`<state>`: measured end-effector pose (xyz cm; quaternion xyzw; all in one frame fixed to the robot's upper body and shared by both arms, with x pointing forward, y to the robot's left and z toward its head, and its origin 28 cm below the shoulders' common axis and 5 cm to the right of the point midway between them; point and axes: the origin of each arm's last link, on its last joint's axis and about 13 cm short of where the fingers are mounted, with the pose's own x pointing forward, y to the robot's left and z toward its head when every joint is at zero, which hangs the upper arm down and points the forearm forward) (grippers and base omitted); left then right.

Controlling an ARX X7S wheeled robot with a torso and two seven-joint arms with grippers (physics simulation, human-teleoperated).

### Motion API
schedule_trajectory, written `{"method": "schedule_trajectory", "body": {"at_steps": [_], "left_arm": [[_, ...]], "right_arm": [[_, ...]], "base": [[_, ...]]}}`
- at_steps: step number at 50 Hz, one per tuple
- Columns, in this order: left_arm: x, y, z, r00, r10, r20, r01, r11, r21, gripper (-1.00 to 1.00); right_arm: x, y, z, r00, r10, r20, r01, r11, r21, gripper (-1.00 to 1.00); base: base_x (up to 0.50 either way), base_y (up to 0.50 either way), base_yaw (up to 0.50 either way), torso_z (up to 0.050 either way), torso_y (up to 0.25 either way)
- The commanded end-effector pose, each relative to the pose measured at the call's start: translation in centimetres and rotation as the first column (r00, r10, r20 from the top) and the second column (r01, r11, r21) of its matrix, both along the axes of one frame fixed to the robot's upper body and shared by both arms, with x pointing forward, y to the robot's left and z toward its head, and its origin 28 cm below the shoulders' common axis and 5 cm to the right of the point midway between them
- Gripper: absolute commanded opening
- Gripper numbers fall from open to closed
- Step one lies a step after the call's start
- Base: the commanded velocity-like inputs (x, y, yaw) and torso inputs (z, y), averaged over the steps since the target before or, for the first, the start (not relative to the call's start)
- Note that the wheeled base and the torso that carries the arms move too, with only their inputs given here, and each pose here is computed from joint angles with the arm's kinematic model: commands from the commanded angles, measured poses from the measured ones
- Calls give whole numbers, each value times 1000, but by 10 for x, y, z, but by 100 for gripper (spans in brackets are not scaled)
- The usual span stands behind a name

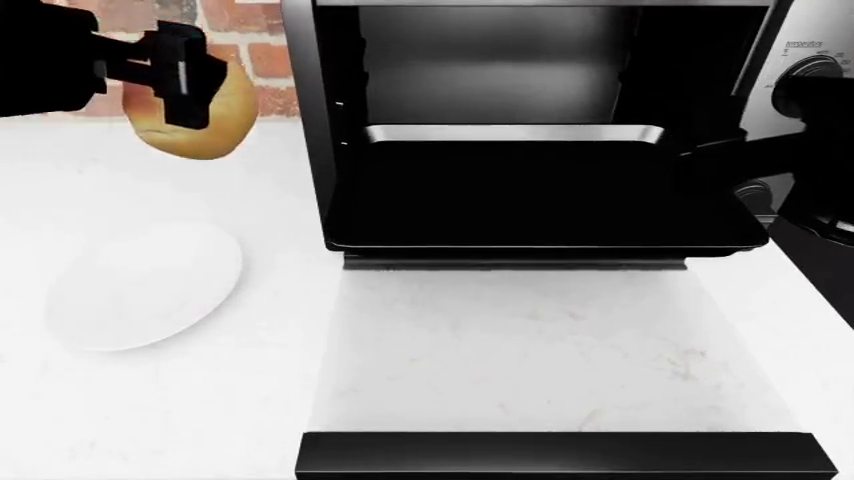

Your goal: Place the bread on the tray of the toaster oven.

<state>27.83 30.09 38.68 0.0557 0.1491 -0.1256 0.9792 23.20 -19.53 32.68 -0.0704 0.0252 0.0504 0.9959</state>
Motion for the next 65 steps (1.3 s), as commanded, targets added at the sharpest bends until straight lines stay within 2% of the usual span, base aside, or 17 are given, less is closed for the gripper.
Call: {"method": "schedule_trajectory", "body": {"at_steps": [1, 11, 21, 29, 50, 65], "left_arm": [[-23, -22, 33, 988, -137, 77, 137, 991, 7, -100], [-25, -45, 41, 964, -248, 92, 250, 968, -12, -100], [-13, -71, 32, 938, -341, 55, 342, 940, -2, -100], [-10, -82, 23, 921, -389, 24, 389, 921, -1, -100], [8, -106, 10, 906, -422, -16, 422, 906, -3, -100], [26, -125, -12, 889, -453, -73, 454, 891, 2, -100]], "right_arm": [[-4, -1, 0, 1000, 11, 6, -11, 1000, 11, 100], [-5, 1, 4, 1000, 9, 19, -9, 1000, 13, 100], [-7, -1, 4, 1000, 2, 17, -3, 1000, 14, 100], [-10, -1, 3, 1000, -3, 15, 3, 1000, 16, 100], [-19, -5, -1, 1000, -7, 12, 7, 1000, 22, 100], [-17, -4, -3, 1000, -4, 2, 4, 1000, 18, 100]], "base": [[0, 0, 0, 0, 0], [0, 0, 0, 0, 0], [0, 0, 0, 0, 0], [0, 0, 0, 0, 0], [0, 0, 0, 0, 0], [0, 0, 0, 0, 1]]}}
